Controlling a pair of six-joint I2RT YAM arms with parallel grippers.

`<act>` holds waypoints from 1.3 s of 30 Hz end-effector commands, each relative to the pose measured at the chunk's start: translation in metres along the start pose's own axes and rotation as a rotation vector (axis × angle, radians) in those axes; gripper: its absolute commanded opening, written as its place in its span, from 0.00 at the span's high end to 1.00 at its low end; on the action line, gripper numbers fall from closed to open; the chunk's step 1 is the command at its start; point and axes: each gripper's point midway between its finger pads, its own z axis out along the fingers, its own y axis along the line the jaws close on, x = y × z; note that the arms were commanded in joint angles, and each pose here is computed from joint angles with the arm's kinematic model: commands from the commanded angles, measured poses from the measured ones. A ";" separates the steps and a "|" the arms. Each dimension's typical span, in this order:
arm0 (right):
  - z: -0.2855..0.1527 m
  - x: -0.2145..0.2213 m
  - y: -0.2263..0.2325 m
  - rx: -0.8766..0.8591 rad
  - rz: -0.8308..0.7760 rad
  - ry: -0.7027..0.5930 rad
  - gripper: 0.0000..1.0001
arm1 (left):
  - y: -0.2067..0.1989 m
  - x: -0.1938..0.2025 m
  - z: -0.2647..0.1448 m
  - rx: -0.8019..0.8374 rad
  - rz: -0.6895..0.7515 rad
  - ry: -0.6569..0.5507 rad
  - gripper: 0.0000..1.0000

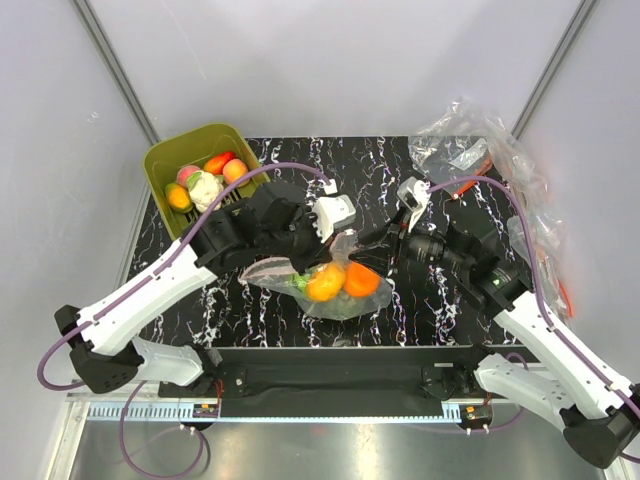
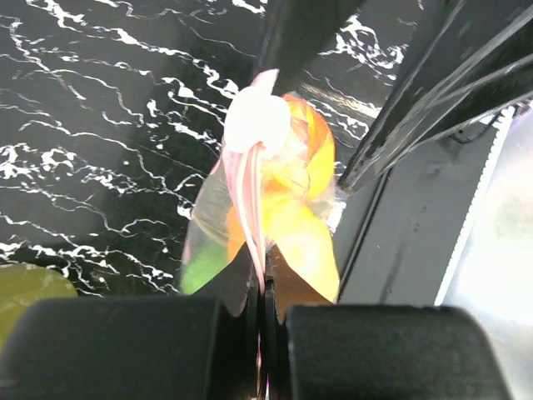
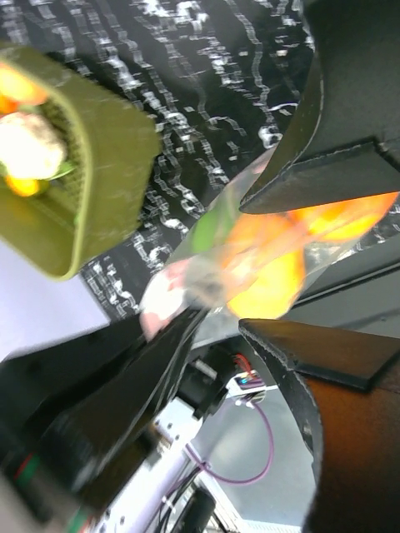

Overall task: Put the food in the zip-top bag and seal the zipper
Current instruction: Zip the zipper food storage bag at the center of the board.

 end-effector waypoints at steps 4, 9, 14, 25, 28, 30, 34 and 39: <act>-0.001 -0.038 0.020 -0.083 -0.099 -0.111 0.42 | -0.015 -0.021 -0.019 0.073 0.045 -0.099 1.00; 0.005 -0.039 0.022 -0.113 -0.091 -0.104 0.59 | -0.019 -0.023 -0.024 0.091 0.055 -0.108 1.00; 0.008 -0.041 0.023 -0.125 -0.087 -0.101 0.91 | -0.022 -0.024 -0.027 0.102 0.061 -0.110 1.00; 0.005 -0.050 0.009 0.020 0.029 -0.039 1.00 | -0.003 -0.036 -0.040 -0.021 0.056 -0.156 0.16; 0.004 -0.050 0.011 0.021 0.055 -0.022 1.00 | -0.001 -0.050 -0.045 -0.035 0.060 -0.187 0.15; 0.002 -0.051 0.013 0.015 0.064 -0.024 1.00 | 0.002 -0.055 -0.042 -0.044 0.052 -0.184 0.15; -0.001 -0.052 0.014 0.024 0.072 -0.026 1.00 | 0.003 -0.072 -0.041 -0.045 0.041 -0.196 0.15; -0.004 -0.055 0.015 0.034 0.072 -0.027 1.00 | 0.003 -0.081 -0.034 -0.029 0.041 -0.205 0.19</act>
